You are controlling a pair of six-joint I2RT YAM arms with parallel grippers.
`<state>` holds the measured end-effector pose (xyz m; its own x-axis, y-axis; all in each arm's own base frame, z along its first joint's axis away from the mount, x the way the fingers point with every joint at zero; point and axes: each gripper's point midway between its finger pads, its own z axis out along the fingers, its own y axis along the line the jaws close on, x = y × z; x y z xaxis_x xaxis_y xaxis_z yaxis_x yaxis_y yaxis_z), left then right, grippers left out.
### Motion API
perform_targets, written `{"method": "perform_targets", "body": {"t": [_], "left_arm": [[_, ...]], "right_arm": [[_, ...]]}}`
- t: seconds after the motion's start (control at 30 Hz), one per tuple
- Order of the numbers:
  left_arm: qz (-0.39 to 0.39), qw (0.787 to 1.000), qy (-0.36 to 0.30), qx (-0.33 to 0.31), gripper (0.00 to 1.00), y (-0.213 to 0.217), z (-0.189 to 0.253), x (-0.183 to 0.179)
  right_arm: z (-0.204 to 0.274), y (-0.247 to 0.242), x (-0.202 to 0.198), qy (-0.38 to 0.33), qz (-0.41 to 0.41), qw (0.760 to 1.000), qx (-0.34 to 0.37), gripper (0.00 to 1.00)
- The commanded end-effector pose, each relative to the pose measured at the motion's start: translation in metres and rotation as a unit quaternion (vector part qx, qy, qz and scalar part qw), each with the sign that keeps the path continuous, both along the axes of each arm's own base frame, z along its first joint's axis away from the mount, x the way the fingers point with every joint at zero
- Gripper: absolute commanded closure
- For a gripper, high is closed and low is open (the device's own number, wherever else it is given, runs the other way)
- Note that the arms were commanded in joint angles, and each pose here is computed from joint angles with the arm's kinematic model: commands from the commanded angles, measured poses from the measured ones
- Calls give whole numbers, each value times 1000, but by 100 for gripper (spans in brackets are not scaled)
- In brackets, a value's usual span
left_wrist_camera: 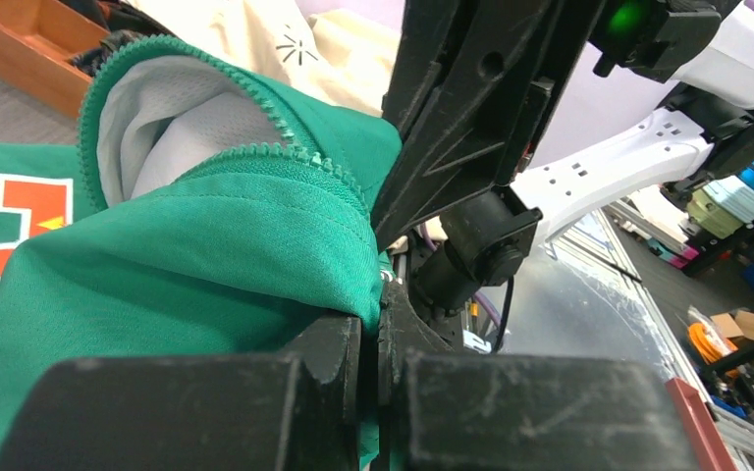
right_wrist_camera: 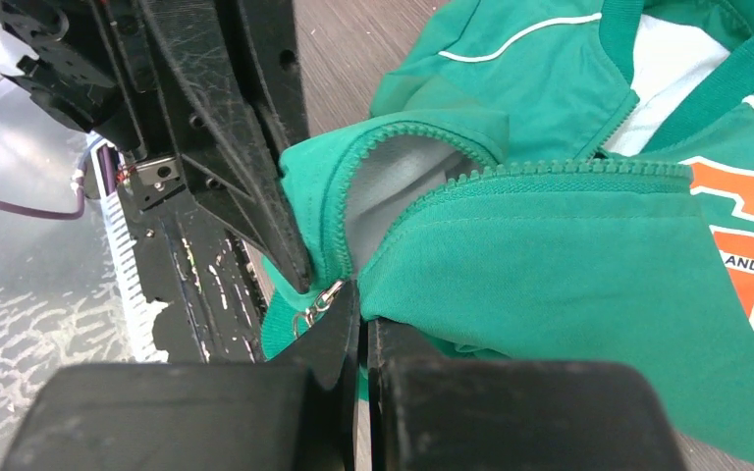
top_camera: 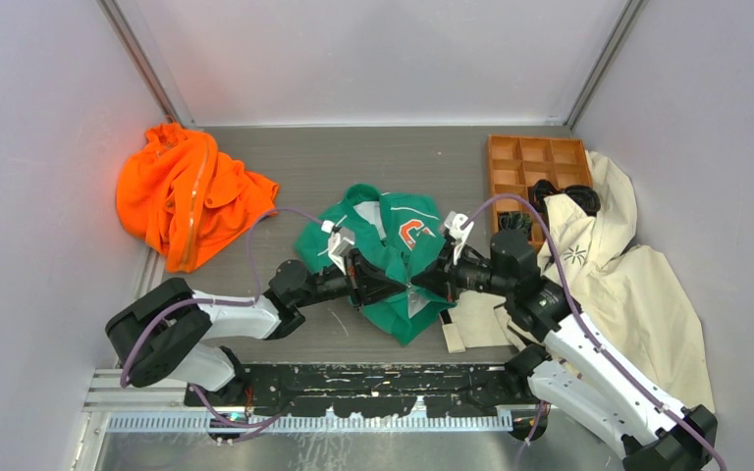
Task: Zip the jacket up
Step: Insert the zipper into the jacket.
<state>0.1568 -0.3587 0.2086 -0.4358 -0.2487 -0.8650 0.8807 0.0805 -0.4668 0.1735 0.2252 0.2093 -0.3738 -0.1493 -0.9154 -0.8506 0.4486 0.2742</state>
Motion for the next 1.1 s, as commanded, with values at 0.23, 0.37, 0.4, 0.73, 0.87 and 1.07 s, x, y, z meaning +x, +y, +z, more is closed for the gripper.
{"method": "perform_targets", "body": {"t": [0.23, 0.37, 0.4, 0.73, 0.87, 1.07], "left_arm": [[-44, 998, 14, -35, 100, -16, 1, -6], [-45, 998, 27, -20, 100, -20, -13, -3], [-45, 998, 31, -18, 100, -22, -16, -2], [-28, 997, 76, 1, 100, -22, -39, 20], [-9, 996, 88, 6, 100, -16, -46, 30], [-9, 995, 94, 16, 100, -16, -57, 32]], "right_arm": [[12, -2, 46, -88, -139, 986, 31, 99], [-15, 1, 38, -65, -117, 991, 10, 99], [-20, 0, 38, -63, -118, 991, 3, 99], [-43, -11, 54, -118, -124, 983, -65, 99], [-44, -12, 53, -159, -95, 979, -87, 99], [-36, -6, 48, -203, -66, 975, -65, 99]]}}
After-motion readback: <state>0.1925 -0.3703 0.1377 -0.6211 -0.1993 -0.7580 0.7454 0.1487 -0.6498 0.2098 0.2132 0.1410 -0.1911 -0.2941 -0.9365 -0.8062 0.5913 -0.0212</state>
